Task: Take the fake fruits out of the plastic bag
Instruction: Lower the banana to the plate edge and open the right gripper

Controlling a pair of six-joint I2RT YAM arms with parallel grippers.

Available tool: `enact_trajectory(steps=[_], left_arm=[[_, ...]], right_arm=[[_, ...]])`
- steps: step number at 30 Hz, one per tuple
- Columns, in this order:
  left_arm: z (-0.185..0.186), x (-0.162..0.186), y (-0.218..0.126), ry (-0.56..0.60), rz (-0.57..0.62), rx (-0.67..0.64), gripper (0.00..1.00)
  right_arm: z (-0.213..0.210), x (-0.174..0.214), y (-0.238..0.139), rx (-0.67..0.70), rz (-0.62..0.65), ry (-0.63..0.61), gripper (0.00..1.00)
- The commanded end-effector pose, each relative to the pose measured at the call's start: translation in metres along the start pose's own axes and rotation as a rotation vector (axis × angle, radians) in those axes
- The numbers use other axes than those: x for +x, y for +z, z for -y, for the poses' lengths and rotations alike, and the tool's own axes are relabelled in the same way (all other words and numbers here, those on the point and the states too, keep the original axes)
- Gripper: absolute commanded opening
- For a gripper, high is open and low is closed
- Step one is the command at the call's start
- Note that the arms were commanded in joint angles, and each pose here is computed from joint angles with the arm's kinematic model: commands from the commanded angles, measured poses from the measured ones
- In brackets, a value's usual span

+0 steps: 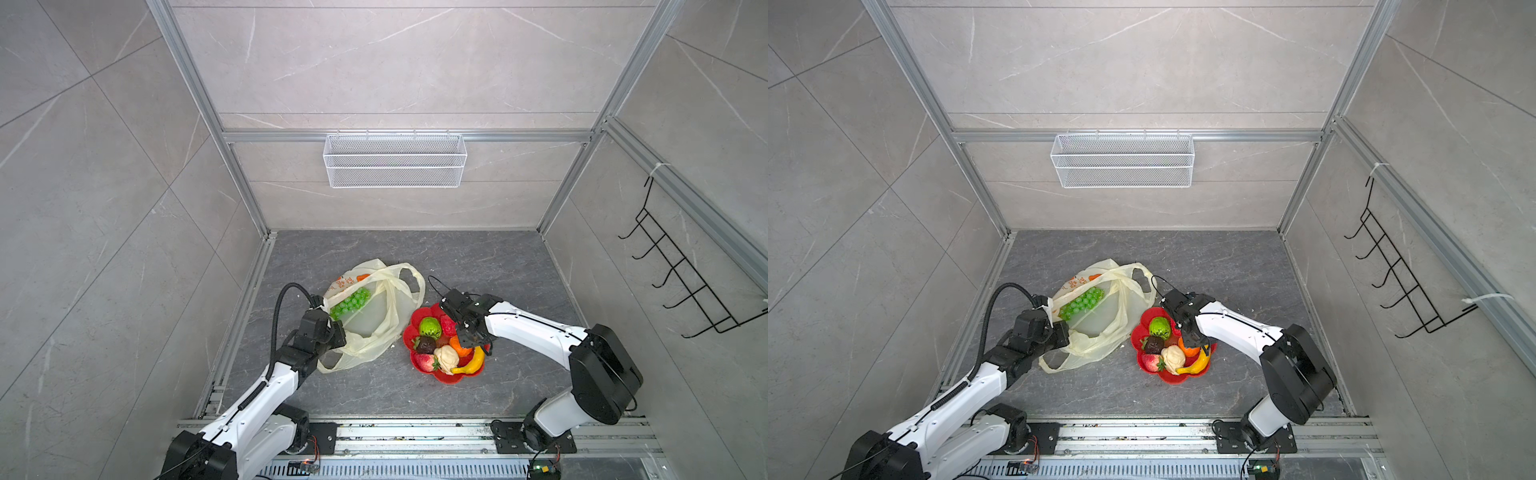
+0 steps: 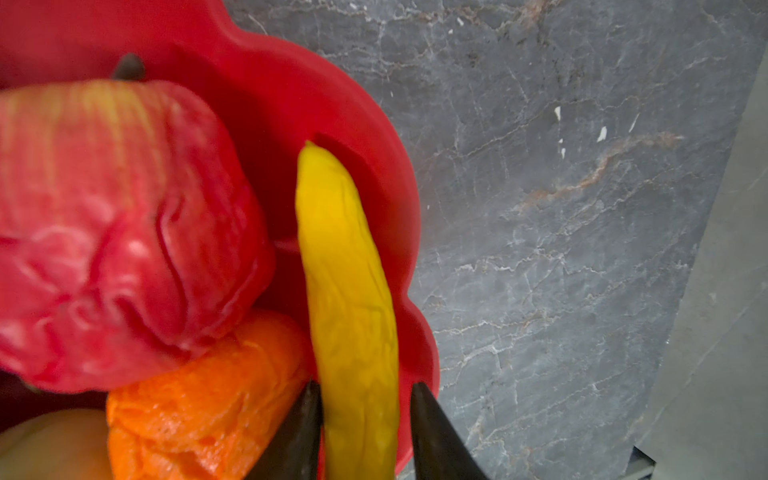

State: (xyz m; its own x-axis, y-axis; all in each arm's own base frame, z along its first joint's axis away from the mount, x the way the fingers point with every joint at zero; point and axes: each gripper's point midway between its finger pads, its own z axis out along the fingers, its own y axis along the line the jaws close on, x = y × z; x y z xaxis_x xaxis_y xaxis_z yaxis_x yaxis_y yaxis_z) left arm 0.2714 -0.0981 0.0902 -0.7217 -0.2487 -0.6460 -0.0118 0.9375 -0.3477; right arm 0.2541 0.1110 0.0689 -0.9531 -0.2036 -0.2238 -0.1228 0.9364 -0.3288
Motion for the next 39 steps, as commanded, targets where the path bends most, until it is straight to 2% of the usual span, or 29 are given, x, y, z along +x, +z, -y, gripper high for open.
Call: enact_trajectory(steps=[1,8,13,20,27,32,34,39], left_arm=[[0.006,-0.006,0.0,0.009,0.025,0.024,0.0],[0.006,-0.006,0.001,0.009,0.021,0.027,0.0],[0.006,-0.005,0.0,0.011,0.022,0.028,0.0],[0.006,-0.006,0.0,0.01,0.025,0.028,0.0],[0.008,-0.005,0.0,0.012,0.021,0.036,0.0],[0.009,-0.005,0.001,0.017,0.014,0.042,0.0],[0.009,-0.005,0.001,0.017,0.015,0.043,0.0],[0.007,-0.006,-0.001,0.014,0.026,0.035,0.0]], right_arm=[[0.009,-0.001,-0.016,-0.004,0.009,0.04,0.36],[0.006,0.008,-0.02,-0.047,-0.008,0.065,0.34],[-0.001,0.007,-0.01,-0.049,-0.022,0.062,0.4],[-0.012,0.0,-0.007,-0.084,-0.015,0.061,0.32],[-0.01,-0.003,-0.011,-0.082,-0.004,0.066,0.32],[0.002,-0.011,-0.031,-0.062,0.041,0.079,0.4],[0.001,-0.018,-0.051,-0.074,0.099,0.082,0.42],[-0.045,-0.044,-0.109,-0.221,0.269,0.059,0.46]])
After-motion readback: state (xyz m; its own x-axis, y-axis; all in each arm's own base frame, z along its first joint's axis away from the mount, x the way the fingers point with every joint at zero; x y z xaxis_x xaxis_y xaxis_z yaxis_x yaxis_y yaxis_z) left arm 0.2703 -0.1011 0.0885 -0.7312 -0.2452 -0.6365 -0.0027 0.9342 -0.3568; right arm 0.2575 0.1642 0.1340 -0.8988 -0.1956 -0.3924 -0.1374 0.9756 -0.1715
